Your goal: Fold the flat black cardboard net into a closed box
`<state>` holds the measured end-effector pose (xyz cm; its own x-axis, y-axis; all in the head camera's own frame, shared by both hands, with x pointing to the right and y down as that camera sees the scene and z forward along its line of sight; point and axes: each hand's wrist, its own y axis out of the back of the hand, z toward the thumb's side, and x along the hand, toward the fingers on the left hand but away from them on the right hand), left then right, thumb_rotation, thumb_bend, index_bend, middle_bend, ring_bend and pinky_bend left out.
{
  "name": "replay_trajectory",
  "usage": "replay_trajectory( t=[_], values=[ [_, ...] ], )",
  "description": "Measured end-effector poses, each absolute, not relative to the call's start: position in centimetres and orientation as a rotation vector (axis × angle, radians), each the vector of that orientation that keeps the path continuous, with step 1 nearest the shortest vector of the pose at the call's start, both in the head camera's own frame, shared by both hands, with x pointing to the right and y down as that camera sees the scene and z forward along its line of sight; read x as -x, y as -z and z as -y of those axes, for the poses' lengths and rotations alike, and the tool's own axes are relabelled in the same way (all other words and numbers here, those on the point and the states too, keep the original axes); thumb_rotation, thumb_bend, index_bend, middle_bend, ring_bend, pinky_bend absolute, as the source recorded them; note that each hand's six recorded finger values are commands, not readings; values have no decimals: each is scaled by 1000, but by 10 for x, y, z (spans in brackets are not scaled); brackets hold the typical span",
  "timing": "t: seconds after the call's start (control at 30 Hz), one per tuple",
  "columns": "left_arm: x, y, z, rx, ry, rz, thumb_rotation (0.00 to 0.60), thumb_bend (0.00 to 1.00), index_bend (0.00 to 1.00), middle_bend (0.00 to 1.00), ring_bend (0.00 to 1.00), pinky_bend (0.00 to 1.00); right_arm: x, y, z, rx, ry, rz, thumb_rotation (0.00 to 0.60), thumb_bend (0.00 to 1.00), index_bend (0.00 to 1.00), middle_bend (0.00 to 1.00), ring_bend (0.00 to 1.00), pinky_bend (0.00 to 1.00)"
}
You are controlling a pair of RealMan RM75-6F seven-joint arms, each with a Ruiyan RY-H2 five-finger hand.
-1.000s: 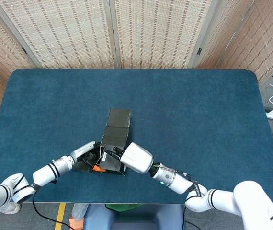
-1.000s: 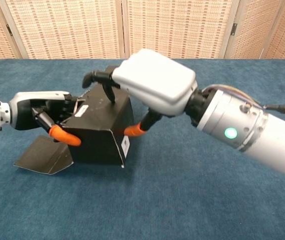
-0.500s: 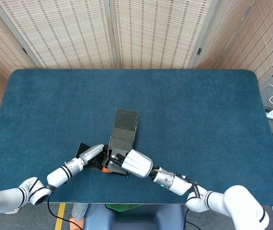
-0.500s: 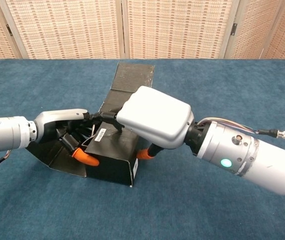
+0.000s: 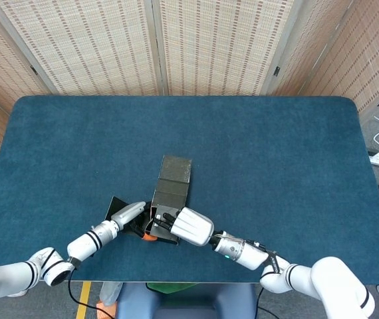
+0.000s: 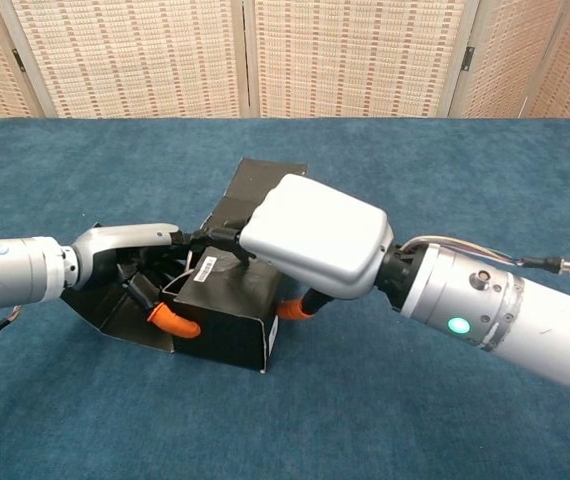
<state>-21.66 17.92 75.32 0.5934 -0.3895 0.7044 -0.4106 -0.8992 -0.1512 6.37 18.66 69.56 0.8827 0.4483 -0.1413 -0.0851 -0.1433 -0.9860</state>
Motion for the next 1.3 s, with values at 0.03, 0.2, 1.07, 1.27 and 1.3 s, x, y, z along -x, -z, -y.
replay_trajectory(
  t=[0.03,0.2,1.07,1.27,1.3],
  values=[
    [217,-753,-179,-2781,-1219,696,600,179,221,240,500,719,-64,-695,-186,1657,-473,286,600,86,241,428,858,990],
    [215,-751,-181,-2783,-1217,684,600,177,168,205,498,717,-66,-693,-184,1652,-481,284,600,94,249,414,858,990],
    [213,-747,-186,-2782,-1210,652,600,176,40,113,472,693,-75,-692,-189,1663,-482,287,600,120,315,361,858,990],
    [212,-747,-187,-2783,-1213,629,600,176,0,73,463,689,-78,-690,-191,1667,-474,297,600,120,316,367,858,990],
    [213,-746,-187,-2782,-1212,631,600,177,0,67,462,689,-79,-689,-191,1667,-473,298,600,120,316,368,858,990]
  ],
)
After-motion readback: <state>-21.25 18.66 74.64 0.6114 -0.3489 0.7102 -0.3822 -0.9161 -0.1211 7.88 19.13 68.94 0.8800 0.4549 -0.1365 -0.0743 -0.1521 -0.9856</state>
